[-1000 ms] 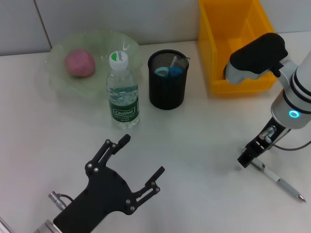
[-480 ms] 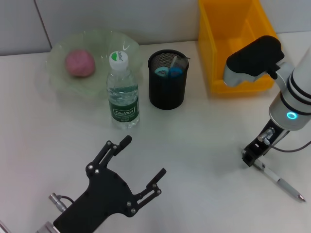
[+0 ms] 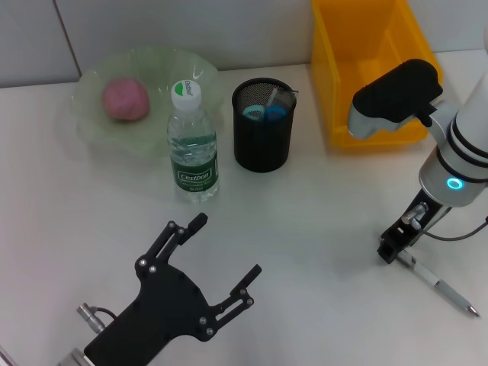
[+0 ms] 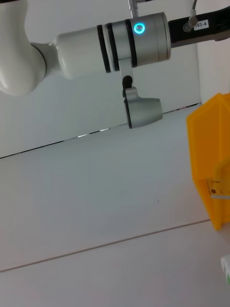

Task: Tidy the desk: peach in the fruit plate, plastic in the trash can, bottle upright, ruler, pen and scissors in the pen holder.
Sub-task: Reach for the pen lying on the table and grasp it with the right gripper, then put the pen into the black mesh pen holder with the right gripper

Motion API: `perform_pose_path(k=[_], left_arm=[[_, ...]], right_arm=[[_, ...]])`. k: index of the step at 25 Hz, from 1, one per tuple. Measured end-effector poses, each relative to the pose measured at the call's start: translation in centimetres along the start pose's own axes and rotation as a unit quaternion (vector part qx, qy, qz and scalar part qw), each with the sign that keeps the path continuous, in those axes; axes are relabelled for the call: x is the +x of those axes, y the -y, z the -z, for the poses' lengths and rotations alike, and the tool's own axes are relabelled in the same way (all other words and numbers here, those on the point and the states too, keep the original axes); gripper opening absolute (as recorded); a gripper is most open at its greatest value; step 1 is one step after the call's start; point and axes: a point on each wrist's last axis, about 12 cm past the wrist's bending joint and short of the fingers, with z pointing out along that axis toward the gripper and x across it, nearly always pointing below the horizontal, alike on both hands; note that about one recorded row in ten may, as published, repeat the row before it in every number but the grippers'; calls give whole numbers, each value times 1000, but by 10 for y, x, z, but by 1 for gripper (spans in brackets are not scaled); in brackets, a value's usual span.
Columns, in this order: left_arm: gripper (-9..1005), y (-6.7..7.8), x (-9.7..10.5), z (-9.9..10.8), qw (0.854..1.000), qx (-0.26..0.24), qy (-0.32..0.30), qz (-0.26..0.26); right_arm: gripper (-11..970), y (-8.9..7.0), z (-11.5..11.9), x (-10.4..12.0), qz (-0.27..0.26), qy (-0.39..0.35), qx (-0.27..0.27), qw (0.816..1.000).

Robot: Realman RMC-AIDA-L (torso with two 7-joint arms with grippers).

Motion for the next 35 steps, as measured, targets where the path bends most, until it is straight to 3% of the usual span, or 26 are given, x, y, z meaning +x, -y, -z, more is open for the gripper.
perform_pose_path(k=[11,17,35], left_arm=[[843,0,-1,0,1000,1,1,0],[843,0,0,0,1000,1,1,0],[843,1,-1,0,1000,1,2,1]], right_arm=[[450,-1,0,-1,3,0,0,1000],[335,-1,-2,0,5,-6,0,1000],[243,-7,0,-2,32,5,13,999]])
